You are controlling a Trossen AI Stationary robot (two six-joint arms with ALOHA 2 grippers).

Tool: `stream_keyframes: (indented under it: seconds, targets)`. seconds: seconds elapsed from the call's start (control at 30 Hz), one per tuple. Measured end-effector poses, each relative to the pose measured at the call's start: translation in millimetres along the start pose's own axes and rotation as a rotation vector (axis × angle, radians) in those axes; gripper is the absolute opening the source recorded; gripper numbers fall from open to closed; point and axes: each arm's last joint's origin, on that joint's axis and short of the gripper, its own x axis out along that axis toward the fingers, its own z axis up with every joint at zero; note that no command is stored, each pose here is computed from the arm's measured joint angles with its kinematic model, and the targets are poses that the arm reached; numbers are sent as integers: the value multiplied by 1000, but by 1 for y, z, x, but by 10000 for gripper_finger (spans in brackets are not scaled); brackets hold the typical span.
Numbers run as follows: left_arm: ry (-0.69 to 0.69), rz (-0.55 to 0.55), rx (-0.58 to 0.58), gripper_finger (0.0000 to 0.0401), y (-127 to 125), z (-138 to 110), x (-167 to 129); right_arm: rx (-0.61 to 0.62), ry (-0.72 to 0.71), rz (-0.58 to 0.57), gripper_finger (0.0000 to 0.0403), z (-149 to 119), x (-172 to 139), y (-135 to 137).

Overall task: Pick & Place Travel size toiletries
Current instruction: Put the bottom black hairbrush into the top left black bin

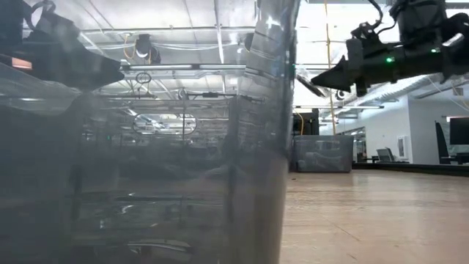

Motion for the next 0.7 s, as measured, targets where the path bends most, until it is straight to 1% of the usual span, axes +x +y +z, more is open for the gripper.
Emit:
stream_keyframes:
  seconds: [0.13, 0.23, 0.33, 0.53, 0.7]
  targets:
    - [0, 0, 0, 310, 0, 0, 0, -15, 29, 20, 0, 10, 16, -5]
    - [0, 0, 0, 310, 0, 0, 0, -50, 76, 10, 0, 14, 30, -10]
    - [0, 0, 0, 310, 0, 0, 0, -68, 91, 14, 0, 18, 45, -17]
    - [0, 0, 0, 310, 0, 0, 0, -62, 115, 32, 0, 27, 81, -32]
    - [0, 0, 0, 310, 0, 0, 0, -58, 160, 54, 0, 22, 114, -41]
